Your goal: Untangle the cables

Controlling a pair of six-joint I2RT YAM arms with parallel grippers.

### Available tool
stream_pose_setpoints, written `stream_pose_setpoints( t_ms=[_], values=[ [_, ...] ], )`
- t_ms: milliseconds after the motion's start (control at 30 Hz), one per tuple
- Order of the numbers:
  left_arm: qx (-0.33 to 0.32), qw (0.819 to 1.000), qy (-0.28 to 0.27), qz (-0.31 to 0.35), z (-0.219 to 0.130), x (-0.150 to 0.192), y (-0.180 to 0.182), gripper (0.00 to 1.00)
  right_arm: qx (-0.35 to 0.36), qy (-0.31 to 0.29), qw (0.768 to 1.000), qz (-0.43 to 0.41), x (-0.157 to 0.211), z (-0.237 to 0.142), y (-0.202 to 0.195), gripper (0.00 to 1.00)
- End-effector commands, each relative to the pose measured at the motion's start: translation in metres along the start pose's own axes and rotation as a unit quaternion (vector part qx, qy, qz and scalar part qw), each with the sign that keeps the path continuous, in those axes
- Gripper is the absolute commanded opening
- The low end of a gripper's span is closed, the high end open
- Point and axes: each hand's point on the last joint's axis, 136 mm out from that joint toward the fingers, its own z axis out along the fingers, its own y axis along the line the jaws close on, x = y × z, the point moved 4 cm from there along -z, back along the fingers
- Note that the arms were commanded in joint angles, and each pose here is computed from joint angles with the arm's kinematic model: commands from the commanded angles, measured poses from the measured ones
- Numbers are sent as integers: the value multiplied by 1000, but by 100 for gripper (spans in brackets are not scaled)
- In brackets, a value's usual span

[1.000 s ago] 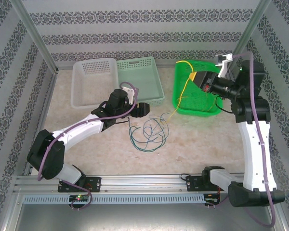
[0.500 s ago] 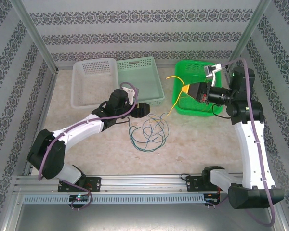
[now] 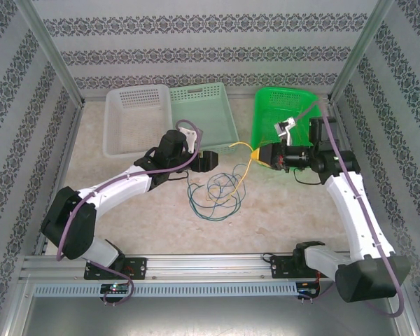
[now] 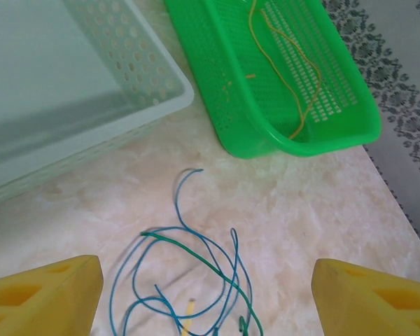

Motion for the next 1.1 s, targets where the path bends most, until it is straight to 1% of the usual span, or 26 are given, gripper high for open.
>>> stream_pose_setpoints(
  t_ms=[0, 100, 167, 233, 300, 400, 533, 600, 700, 800, 833, 867, 933, 967, 1000, 1067],
  values=[
    [91, 995, 35, 25, 4, 10, -26, 78, 7, -52, 998, -39, -17, -10, 8, 0],
    [152, 984, 79, 55, 7, 29, -46, 77, 0, -71, 997, -40, -29, -13, 15, 0],
    [199, 970, 109, 81, 8, 44, -63, 77, 2, -73, 997, -35, -35, -13, 15, 0],
    [221, 961, 131, 103, 8, 57, -74, 77, 9, -76, 997, -31, -38, -12, 12, 0],
    [223, 957, 145, 120, 8, 65, -80, 78, 11, -78, 997, -26, -41, -11, 9, 0],
    [214, 955, 147, 141, 8, 69, -83, 79, 6, -80, 997, -22, -44, -11, 10, 0],
    [186, 960, 123, 168, 9, 63, -84, 79, 2, -80, 997, -23, -43, -12, 13, 0],
    [184, 960, 113, 179, 10, 60, -87, 79, -2, -79, 997, -24, -42, -12, 14, 0],
    [209, 954, 114, 182, 11, 56, -97, 79, -1, -80, 996, -24, -41, -13, 14, 0],
    [238, 946, 126, 179, 11, 60, -107, 77, 4, -85, 996, -20, -43, -15, 11, 0],
    [241, 945, 131, 178, 11, 63, -108, 75, 6, -87, 996, -18, -43, -15, 10, 0],
    [240, 945, 137, 175, 12, 65, -108, 71, 8, -90, 996, -17, -45, -16, 9, 0],
    [235, 945, 158, 166, 12, 72, -105, 51, 13, -101, 995, -18, -48, -19, 8, 0],
    [227, 944, 173, 163, 11, 76, -102, 40, 19, -108, 994, -18, -50, -21, 8, 0],
    [218, 944, 191, 160, 10, 81, -98, 31, 29, -121, 992, -18, -53, -26, 7, 0],
    [203, 940, 224, 160, 6, 93, -91, 24, 57, -155, 986, -13, -60, -38, 1, 0]
  ],
)
